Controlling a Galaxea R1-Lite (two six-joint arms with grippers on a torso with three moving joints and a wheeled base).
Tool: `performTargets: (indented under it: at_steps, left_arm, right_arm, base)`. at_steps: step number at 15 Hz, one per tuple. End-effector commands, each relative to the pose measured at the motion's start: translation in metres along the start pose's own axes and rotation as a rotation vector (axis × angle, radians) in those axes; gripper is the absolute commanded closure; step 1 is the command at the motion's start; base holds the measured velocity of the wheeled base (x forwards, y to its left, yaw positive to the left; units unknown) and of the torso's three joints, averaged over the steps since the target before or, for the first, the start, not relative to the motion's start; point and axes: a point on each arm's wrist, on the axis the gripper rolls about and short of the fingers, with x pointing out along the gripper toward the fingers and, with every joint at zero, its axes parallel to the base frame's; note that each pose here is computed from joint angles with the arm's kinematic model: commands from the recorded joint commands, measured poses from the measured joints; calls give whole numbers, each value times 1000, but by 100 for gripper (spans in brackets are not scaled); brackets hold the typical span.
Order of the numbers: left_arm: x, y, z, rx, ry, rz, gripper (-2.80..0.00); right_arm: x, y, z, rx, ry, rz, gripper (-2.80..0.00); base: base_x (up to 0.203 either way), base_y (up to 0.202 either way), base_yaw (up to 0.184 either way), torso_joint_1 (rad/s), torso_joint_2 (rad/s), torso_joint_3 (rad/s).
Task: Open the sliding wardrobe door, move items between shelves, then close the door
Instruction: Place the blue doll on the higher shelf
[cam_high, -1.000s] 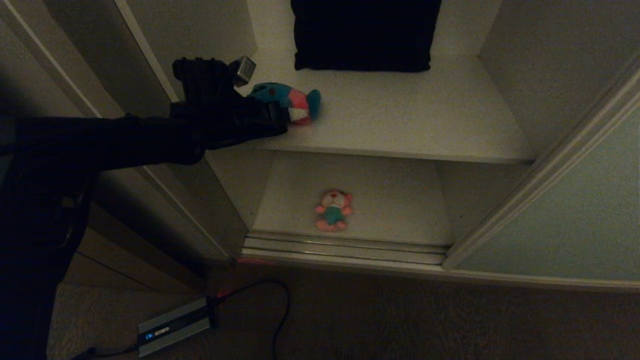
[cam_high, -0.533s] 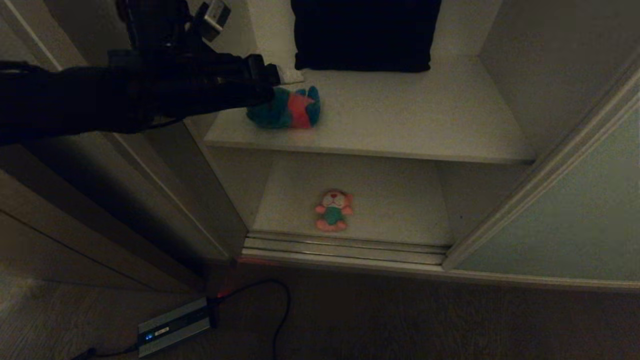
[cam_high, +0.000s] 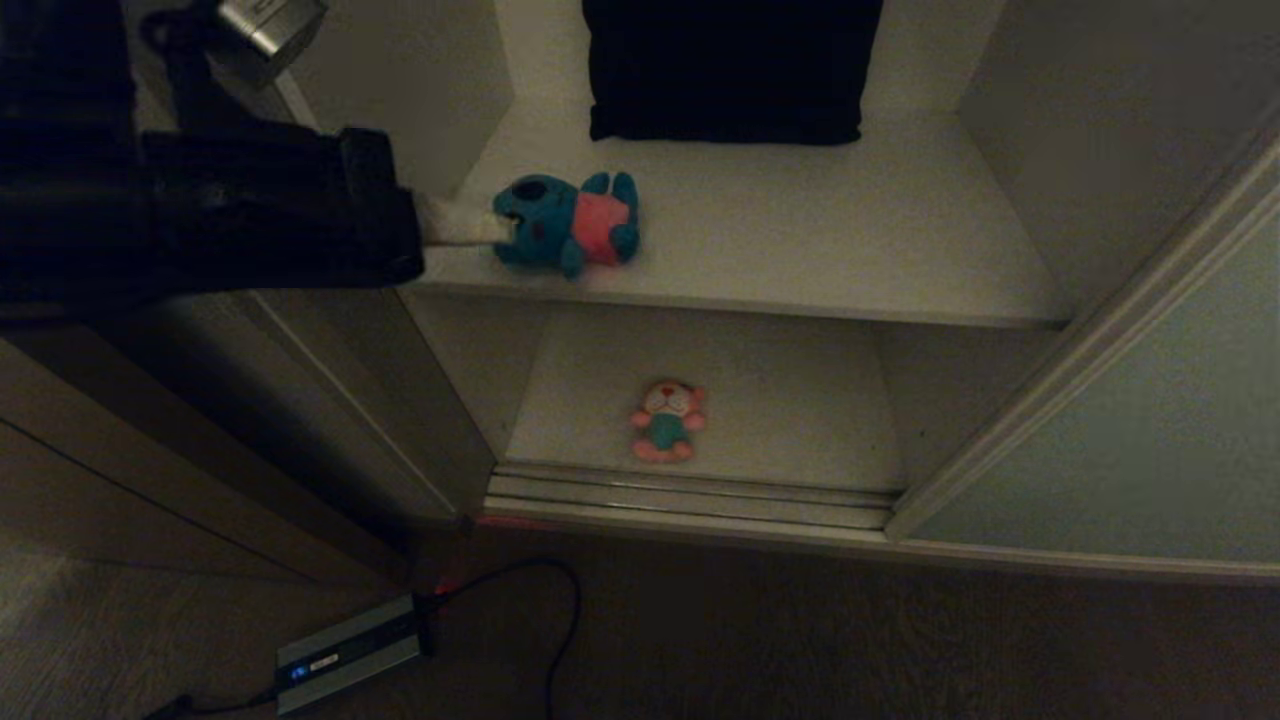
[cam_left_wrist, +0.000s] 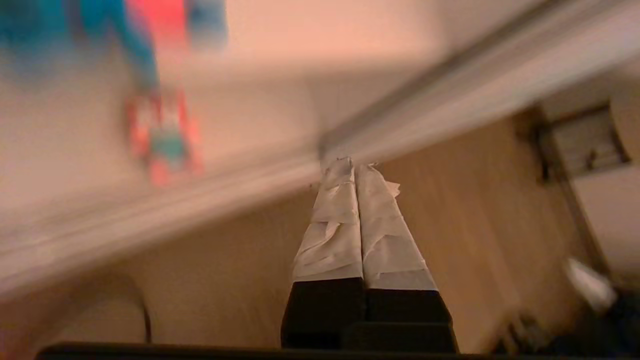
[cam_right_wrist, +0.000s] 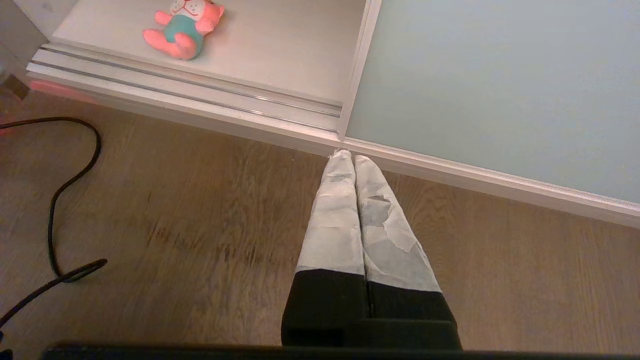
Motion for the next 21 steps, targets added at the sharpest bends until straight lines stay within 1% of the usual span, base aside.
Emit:
performTargets:
  at_steps: [1, 4, 5, 6, 8, 10, 11, 13, 14, 15, 16, 17, 18, 19, 20, 21]
  left_arm:
    - [-66, -33, -18, 0, 1, -8, 0]
    - [-122, -53, -59, -53, 111, 29, 0]
    - [-139, -56, -75, -52, 127, 61, 0]
    - [-154, -56, -93, -39, 127, 115, 0]
    - [-179, -60, -129, 15, 103, 248, 0]
    - [-198, -68, -163, 79, 54, 384, 0]
    - [-205, -70, -186, 115, 43, 453, 0]
    - [-212, -66, -232, 169, 32, 590, 0]
    - [-210, -60, -253, 185, 23, 632, 0]
    - [-210, -56, -269, 208, -11, 656, 0]
    - [-210, -53, -286, 242, -78, 670, 0]
    - [-207, -46, -302, 251, -105, 679, 0]
    - [-202, -39, -314, 235, -134, 684, 0]
    - [-197, -34, -316, 179, -200, 671, 0]
    - [-195, -32, -316, 159, -237, 639, 0]
    - [-195, -32, -316, 168, -247, 637, 0]
  right_arm:
    - [0, 0, 0, -1, 0, 1, 0]
    - [0, 0, 0, -1, 0, 1, 0]
    - [0, 0, 0, -1, 0, 1, 0]
    - [0, 0, 0, -1, 0, 1, 0]
    - [0, 0, 0, -1, 0, 1, 0]
    - [0, 0, 0, -1, 0, 1, 0]
    - [0, 0, 0, -1, 0, 1, 0]
    - [0, 0, 0, -1, 0, 1, 0]
    - [0, 0, 0, -1, 0, 1, 0]
    - [0, 0, 0, -1, 0, 1, 0]
    - [0, 0, 0, -1, 0, 1, 0]
    - [0, 0, 0, -1, 0, 1, 0]
    - [0, 0, 0, -1, 0, 1, 0]
    - [0, 0, 0, -1, 0, 1, 0]
    - [0, 0, 0, -1, 0, 1, 0]
    - [0, 0, 0, -1, 0, 1, 0]
  base:
    - [0, 0, 0, 0, 0, 0]
    - [0, 0, 0, 0, 0, 0]
    - [0, 0, 0, 0, 0, 0]
    - [0, 0, 0, 0, 0, 0]
    - [0, 0, 0, 0, 0, 0]
    - [0, 0, 0, 0, 0, 0]
    - [0, 0, 0, 0, 0, 0]
    - [0, 0, 0, 0, 0, 0]
    - [0, 0, 0, 0, 0, 0]
    - [0, 0, 0, 0, 0, 0]
    - [0, 0, 0, 0, 0, 0]
    - [0, 0, 0, 0, 0, 0]
    - [0, 0, 0, 0, 0, 0]
    - [0, 0, 0, 0, 0, 0]
    - [0, 0, 0, 0, 0, 0]
    - [0, 0, 0, 0, 0, 0]
